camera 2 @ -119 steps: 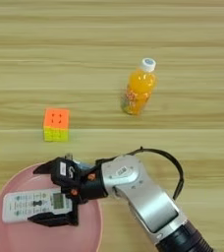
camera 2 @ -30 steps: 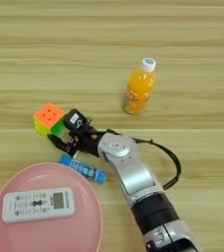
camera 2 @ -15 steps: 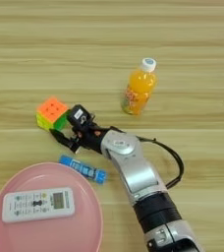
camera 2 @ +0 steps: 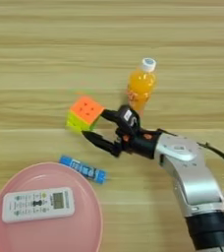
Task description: Move the objects on the table
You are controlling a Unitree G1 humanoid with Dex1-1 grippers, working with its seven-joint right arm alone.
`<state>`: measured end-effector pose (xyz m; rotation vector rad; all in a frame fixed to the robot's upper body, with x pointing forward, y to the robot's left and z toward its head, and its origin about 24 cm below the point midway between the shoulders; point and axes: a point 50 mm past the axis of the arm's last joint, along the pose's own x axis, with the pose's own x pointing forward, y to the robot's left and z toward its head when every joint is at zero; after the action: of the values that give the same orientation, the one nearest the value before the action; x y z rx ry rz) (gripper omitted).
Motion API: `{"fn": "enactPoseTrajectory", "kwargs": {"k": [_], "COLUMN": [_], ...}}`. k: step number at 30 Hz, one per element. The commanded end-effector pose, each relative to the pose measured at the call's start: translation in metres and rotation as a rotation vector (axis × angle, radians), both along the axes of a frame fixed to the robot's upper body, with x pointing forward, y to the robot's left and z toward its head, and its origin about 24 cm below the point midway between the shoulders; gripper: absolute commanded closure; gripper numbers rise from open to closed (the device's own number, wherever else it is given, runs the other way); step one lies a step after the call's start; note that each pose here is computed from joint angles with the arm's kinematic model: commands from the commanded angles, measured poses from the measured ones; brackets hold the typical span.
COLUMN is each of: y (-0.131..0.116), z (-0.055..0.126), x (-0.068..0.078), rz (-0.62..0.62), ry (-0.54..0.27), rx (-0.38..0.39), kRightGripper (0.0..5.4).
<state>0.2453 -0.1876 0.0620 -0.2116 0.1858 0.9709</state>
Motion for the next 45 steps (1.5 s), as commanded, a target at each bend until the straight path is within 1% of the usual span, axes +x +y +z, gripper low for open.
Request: {"fn": "enactPoseTrajectory", "kwargs": {"k": [1,4,9,15,16,18,20,24,26,27,29,31,34,37,39,40,42,45], "y": [-0.018,-0.026,-0.028,-0.029,-0.029,-0.029,-0.030,-0.028,-0.026,-0.026,-0.025,-0.024,-0.024,-0.023,-0.024,-0.026,-0.030,-0.040], "z": [0.007,-0.003,-0.014,-0.018,-0.018,-0.018,-0.014,-0.001,0.008,0.014,0.027,0.042,0.060,0.081,0.092,0.097,0.107,0.123], "x": [0.001,-0.003,-0.006,-0.007,-0.007,-0.007,-0.006,-0.003,-0.003,-0.002,0.000,0.002,0.003,0.000,-0.002,-0.002,0.000,0.005], "rz": [-0.022,-0.032,-0.024,-0.018,-0.017,-0.017,-0.020,-0.015,-0.012,-0.015,-0.020,-0.027,-0.025,-0.002,0.003,-0.001,-0.021,-0.073], "ry": [-0.048,-0.016,-0.002,-0.001,-0.001,-0.003,-0.008,-0.039,-0.050,-0.063,-0.091,-0.126,-0.165,-0.206,-0.215,-0.214,-0.228,-0.283], "rx": [-0.070,-0.109,-0.151,-0.164,-0.165,-0.165,-0.143,-0.098,-0.046,-0.017,0.034,0.093,0.162,0.234,0.292,0.329,0.379,0.436], "kRightGripper": [2.09,2.09,2.10,2.10,1.74,1.53,1.27,0.85,0.66,0.60,0.27,0.05,0.05,0.05,0.05,0.05,0.05,0.05]}}
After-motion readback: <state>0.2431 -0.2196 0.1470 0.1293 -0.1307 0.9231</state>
